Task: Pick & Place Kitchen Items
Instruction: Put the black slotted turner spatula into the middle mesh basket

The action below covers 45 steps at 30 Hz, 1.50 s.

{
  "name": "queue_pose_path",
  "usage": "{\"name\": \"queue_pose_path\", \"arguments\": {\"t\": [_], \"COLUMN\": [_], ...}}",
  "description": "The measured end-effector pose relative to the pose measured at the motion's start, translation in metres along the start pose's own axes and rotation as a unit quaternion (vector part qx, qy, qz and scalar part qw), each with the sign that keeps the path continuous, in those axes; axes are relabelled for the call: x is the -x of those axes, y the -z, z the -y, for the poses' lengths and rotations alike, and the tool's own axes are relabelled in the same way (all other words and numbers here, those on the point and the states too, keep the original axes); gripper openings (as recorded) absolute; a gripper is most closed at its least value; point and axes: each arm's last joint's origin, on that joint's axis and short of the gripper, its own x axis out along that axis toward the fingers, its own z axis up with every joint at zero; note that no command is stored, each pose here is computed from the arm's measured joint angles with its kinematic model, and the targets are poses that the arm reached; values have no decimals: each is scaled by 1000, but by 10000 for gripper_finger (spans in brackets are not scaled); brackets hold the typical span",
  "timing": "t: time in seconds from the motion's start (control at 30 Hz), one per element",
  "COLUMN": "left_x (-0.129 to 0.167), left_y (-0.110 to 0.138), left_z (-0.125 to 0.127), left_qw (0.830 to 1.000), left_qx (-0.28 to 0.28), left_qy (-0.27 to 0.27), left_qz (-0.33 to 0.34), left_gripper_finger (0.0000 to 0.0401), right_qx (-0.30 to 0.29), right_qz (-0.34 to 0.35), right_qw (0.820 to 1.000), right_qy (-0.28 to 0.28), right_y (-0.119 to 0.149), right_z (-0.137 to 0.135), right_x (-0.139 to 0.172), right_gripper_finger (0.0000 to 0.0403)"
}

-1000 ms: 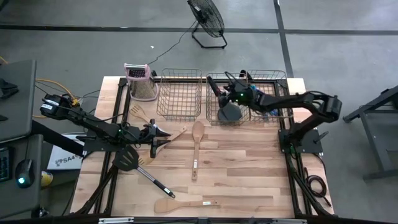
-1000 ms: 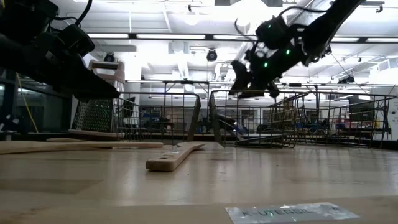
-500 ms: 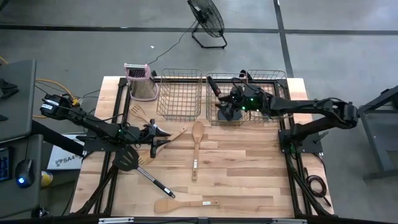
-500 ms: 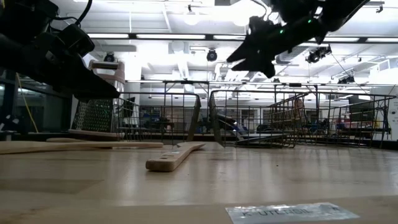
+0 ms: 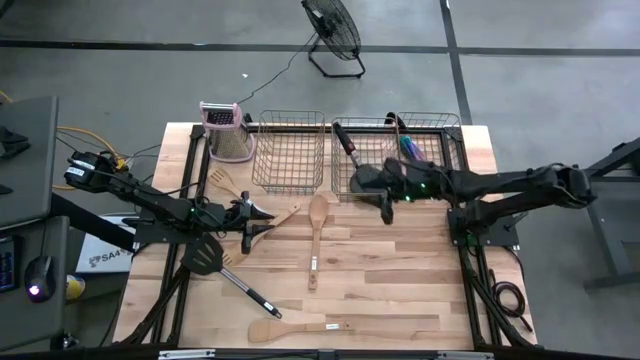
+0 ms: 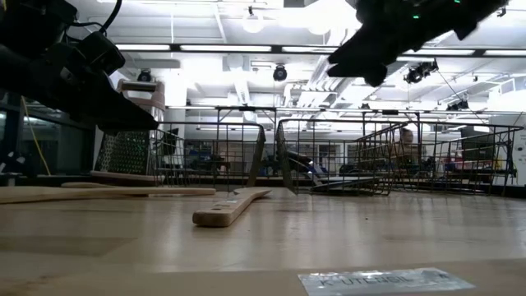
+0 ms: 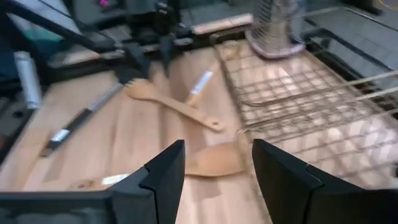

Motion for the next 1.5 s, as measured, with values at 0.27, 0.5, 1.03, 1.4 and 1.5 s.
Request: {"name": "queue_pose_path", "arguments": {"t": [0.27,0.5,1.03,1.4,1.5], "left_x": [0,0,0,0,0], "left_y": [0,0,0,-1,0], "left_z": [0,0,0,0,1], "left_qw": [1000,1000,1000,999,998], "left_qx": [0,0,17,42,55], "left_qy": [0,0,0,0,19], "left_qz": [0,0,0,3,-2], "left_gripper_finger": [129,129,129,129,129], "right_qx": [-47,-53,-50,-40,-41], "right_qz": [80,133,134,127,122], "right_qw": [995,989,989,990,991], "right_qy": [-46,-41,-43,-35,-34], "right_y": [40,54,55,57,58], "right_z": [-6,-8,-8,-10,-10], "right_x": [22,33,36,36,36], "right_gripper_finger": [180,180,180,180,180]}}
